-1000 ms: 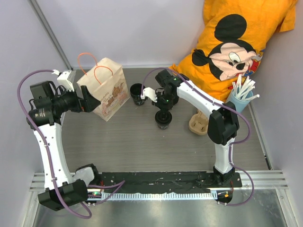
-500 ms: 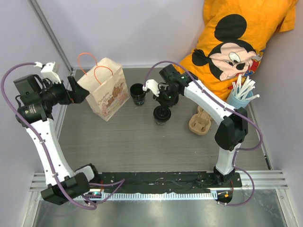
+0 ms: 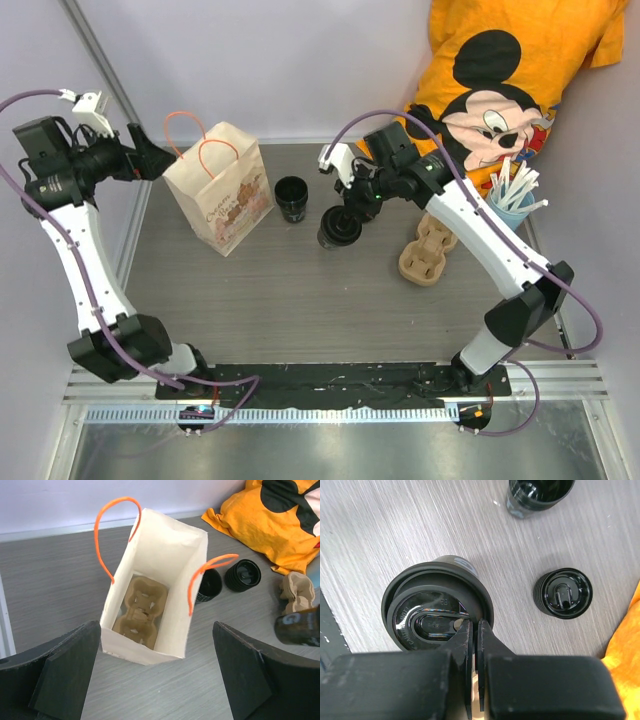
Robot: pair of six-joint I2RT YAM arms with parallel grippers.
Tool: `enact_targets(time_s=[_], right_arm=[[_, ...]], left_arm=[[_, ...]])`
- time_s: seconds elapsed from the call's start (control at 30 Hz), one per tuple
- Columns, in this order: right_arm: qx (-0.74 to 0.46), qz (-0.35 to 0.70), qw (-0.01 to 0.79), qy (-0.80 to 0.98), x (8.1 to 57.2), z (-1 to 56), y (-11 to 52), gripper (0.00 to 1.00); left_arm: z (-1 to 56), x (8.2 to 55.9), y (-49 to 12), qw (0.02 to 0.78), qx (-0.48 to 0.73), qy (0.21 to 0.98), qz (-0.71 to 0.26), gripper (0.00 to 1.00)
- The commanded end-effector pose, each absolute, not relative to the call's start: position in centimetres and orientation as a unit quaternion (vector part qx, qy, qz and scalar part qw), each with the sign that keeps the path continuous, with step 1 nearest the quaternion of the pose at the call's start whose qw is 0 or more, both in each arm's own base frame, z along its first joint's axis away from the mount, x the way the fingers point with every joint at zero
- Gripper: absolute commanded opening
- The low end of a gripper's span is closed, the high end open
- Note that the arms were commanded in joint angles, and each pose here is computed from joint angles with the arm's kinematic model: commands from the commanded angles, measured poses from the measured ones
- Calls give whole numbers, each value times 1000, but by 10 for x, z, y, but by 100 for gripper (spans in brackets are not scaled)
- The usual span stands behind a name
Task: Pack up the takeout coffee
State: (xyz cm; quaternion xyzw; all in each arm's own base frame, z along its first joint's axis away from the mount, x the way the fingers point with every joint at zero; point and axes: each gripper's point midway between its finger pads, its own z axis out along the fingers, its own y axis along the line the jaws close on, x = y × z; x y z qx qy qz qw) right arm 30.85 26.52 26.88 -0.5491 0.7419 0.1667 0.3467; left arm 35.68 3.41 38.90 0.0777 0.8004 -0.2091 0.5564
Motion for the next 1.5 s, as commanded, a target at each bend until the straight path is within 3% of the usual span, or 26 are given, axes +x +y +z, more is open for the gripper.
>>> enact_targets(time_s=[0.0, 0.33, 1.0, 1.2, 1.3, 1.37, 1.47], right_arm=[[-532, 188, 406, 719, 301, 316, 268, 1], [-530, 217, 430, 698, 287, 347, 271, 1], [-532, 246, 448, 674, 270, 374, 271, 1], [-533, 247, 450, 673, 270, 376, 271, 1], [-532, 244, 447, 676, 272, 372, 269, 1], [-531, 244, 445, 678, 273, 370, 269, 1], [-531, 246, 447, 677, 273, 372, 269, 1]], left_arm=[[406, 381, 43, 589, 131, 772, -199, 98], [368, 428, 57, 554, 125, 792, -224, 90], [304, 476, 47, 509, 147, 834, -156, 84], [288, 483, 39, 494, 162, 840, -155, 72], [285, 484, 36, 491, 165, 839, -163, 61], [282, 484, 35, 489, 168, 840, -167, 49], [278, 483, 32, 482, 172, 842, -169, 40]])
